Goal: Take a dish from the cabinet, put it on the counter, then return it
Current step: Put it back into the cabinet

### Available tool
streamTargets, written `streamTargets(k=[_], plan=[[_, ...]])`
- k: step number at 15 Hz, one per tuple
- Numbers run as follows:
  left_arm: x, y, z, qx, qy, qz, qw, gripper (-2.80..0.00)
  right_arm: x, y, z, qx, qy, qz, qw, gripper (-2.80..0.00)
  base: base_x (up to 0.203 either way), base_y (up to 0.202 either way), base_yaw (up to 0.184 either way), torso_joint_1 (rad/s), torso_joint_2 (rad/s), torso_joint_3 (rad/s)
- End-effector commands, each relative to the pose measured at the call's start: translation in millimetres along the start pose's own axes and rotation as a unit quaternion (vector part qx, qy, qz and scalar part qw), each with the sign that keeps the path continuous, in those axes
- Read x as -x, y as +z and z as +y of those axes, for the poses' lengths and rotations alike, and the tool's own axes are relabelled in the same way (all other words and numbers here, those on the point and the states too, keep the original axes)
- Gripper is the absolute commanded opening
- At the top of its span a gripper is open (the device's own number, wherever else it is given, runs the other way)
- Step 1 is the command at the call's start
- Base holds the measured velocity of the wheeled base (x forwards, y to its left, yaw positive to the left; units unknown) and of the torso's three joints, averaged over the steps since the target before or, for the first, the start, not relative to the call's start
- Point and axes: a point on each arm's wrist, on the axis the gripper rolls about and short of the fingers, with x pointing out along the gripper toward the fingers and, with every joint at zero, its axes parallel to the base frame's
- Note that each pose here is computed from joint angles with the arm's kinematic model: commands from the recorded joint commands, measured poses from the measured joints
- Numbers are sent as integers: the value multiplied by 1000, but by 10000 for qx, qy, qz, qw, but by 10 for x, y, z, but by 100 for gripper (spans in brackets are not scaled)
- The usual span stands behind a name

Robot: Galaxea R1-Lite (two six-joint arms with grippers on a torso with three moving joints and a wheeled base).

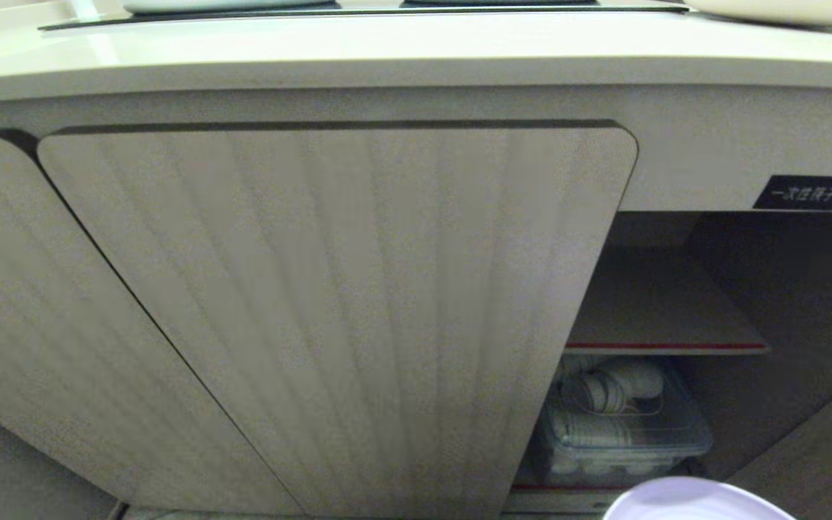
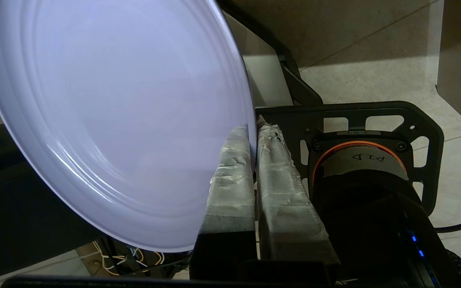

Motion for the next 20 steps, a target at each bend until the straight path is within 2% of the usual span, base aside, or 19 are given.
streamTargets(k=[1, 10, 14, 20], plan=[[0, 0, 0, 3, 0, -2, 10000, -280, -2, -2, -1, -19, -16, 29, 10000, -280, 0, 0, 0, 0, 0, 0], [0, 0, 0, 3, 7, -2, 10000, -280, 5, 14, 1, -25, -142, -116, 9998, -280, 0, 0, 0, 0, 0, 0], [0, 0, 0, 3, 0, -2, 10000, -280, 4, 22, 2, -287, -200, -166, 9992, -280, 0, 0, 0, 0, 0, 0], [0, 0, 0, 3, 4, -2, 10000, -280, -77, 35, -31, -808, -779, -370, 9930, -280, 0, 0, 0, 0, 0, 0]])
